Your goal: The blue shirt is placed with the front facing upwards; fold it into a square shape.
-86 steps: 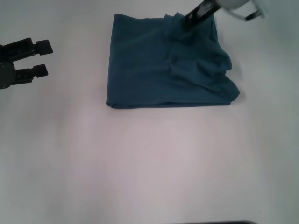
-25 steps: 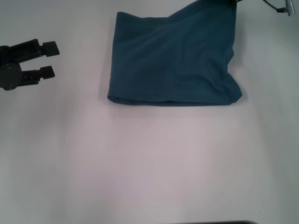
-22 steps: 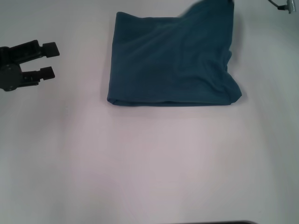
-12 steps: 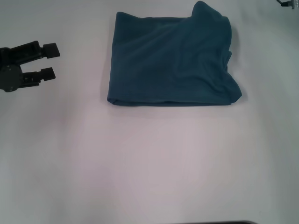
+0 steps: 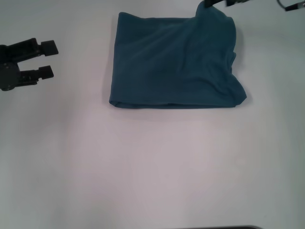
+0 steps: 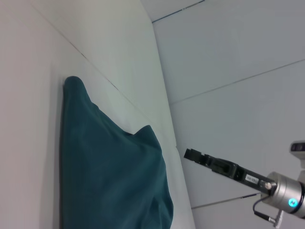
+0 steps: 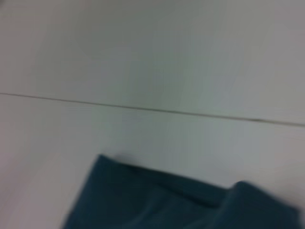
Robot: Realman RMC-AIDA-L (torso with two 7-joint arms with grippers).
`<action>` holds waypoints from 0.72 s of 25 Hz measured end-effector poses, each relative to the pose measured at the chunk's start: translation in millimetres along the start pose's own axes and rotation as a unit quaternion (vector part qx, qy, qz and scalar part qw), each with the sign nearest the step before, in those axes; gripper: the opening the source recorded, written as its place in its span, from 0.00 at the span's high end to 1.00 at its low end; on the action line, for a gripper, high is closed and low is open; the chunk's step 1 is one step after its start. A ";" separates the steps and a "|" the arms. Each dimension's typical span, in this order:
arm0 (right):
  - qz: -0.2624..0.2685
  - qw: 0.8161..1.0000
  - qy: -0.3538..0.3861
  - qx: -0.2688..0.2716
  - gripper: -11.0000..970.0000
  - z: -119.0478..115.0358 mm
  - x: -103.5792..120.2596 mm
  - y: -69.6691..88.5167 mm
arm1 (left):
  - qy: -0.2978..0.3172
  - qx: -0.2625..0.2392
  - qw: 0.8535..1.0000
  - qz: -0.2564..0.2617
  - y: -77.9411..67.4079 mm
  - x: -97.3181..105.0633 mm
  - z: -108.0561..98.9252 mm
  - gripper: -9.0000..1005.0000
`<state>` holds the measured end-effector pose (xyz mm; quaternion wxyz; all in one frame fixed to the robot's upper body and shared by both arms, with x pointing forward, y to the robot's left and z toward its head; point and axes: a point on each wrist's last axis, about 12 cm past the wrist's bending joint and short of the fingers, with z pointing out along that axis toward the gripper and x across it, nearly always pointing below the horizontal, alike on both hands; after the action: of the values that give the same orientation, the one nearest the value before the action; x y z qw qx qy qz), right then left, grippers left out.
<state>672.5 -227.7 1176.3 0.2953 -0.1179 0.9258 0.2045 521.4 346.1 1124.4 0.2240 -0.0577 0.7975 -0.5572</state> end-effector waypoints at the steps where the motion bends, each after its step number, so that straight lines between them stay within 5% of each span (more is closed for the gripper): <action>1: 0.011 1.000 0.000 -0.020 0.27 1.2 2.6 0.8 | -0.001 0.000 1.000 0.000 -0.1 -0.2 -0.5 0.06; 8: 0.049 0.999 -0.004 -0.020 0.27 27.2 21.6 -5.0 | -0.003 0.000 1.000 0.000 -0.6 -1.1 -0.6 0.06; 18: 0.024 1.000 -0.011 0.011 0.27 56.3 32.3 9.2 | -0.001 0.003 1.000 -0.001 -1.7 -2.2 1.9 0.06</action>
<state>671.7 -197.5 1118.1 0.3017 -0.0900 0.9273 0.2024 523.8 344.5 1126.1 0.2248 -0.0582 0.7953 -0.5599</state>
